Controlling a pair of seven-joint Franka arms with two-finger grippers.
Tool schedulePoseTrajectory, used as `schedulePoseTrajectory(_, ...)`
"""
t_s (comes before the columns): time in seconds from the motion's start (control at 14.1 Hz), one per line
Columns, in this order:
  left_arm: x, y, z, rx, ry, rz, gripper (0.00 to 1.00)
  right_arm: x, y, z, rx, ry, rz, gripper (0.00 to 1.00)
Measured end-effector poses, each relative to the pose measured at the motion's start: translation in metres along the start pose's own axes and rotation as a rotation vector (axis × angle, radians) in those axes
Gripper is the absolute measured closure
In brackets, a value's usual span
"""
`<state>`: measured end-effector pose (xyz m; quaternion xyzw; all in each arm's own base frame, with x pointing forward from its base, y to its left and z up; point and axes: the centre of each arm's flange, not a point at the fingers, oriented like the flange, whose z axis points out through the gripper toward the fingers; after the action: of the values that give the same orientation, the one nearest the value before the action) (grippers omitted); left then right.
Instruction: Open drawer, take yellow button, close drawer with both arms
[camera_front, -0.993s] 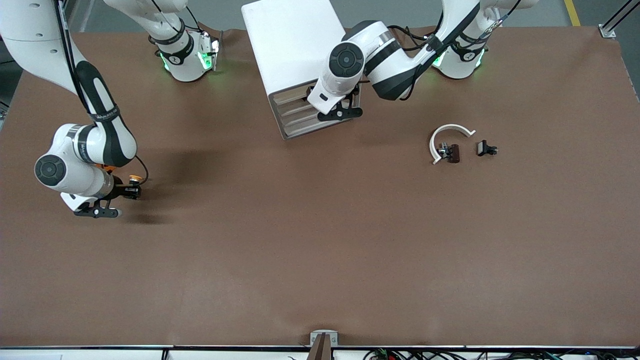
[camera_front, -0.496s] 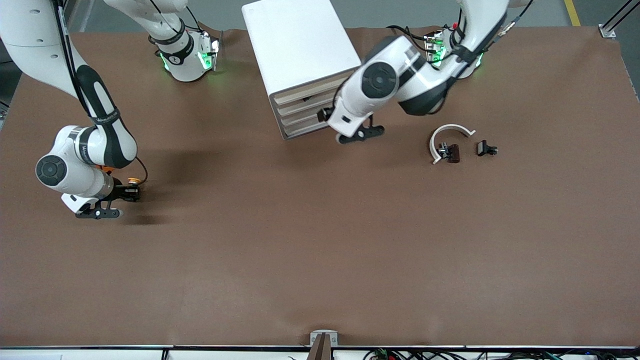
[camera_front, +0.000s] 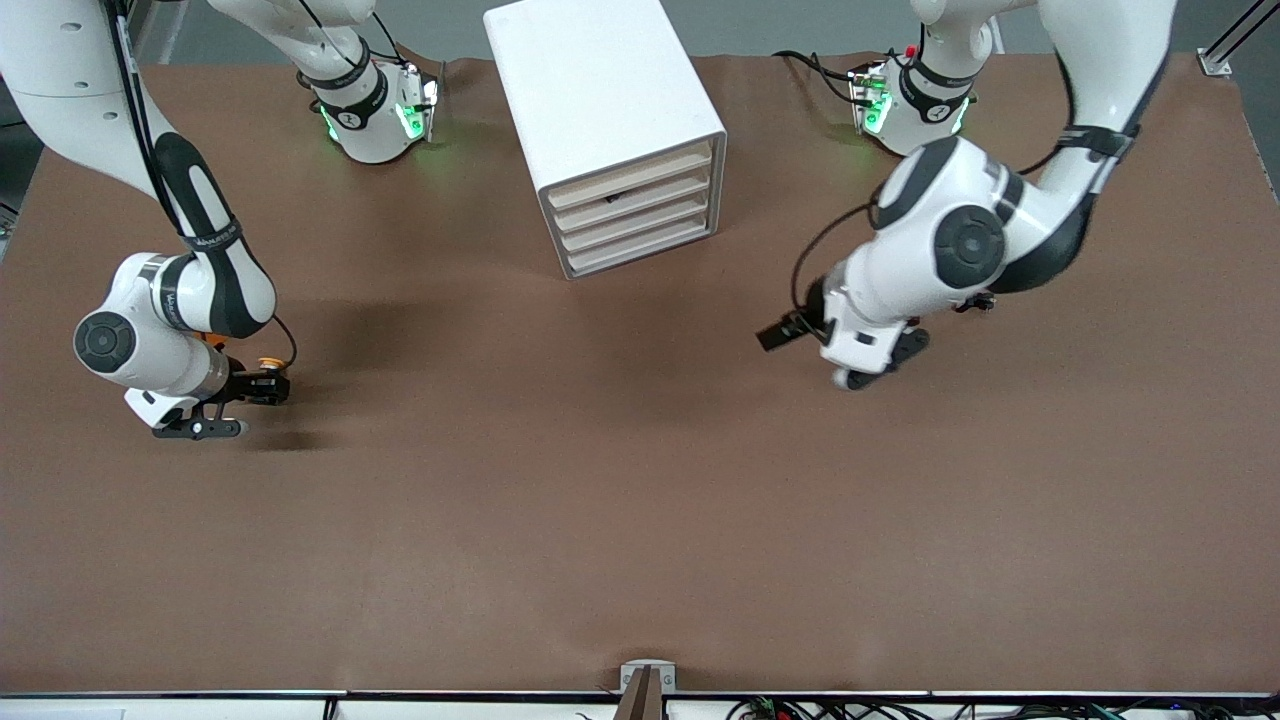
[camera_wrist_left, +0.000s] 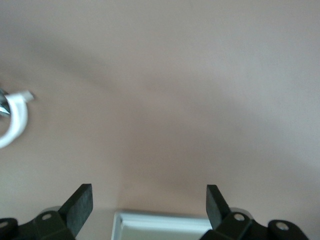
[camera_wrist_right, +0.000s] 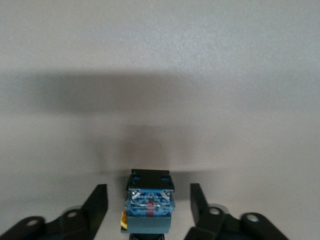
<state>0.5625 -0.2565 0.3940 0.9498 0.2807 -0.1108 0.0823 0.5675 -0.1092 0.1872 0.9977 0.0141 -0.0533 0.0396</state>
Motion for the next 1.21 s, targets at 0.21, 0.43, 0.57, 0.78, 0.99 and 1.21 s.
schedulePoseTrajectory(0.21, 0.057, -0.037, -0.028, -0.006, 0.08, -0.051, 0.0, 0.008, -0.007, -0.042, 0.003, -0.021, -0.013, 0.0)
schedulePoseTrajectory(0.43, 0.095, -0.064, -0.055, 0.016, 0.18, -0.038, 0.0, 0.011, -0.033, -0.118, -0.003, -0.078, 0.02, 0.0)
schedulePoseTrajectory(0.57, 0.115, -0.081, -0.073, 0.054, 0.237, -0.003, 0.0, 0.009, -0.061, -0.162, -0.015, -0.092, 0.066, 0.0)
schedulePoseTrajectory(0.78, 0.145, -0.111, -0.108, 0.071, 0.283, 0.086, 0.0, -0.002, -0.098, -0.208, -0.029, -0.082, 0.113, 0.0)
schedulePoseTrajectory(0.99, 0.166, -0.143, -0.139, 0.098, 0.283, 0.149, 0.0, -0.018, -0.12, -0.254, -0.031, -0.044, 0.122, 0.0)
schedulePoseTrajectory(1.21, 0.157, -0.154, -0.181, 0.156, 0.251, 0.21, 0.0, -0.034, -0.12, -0.308, -0.029, -0.023, 0.124, 0.0)
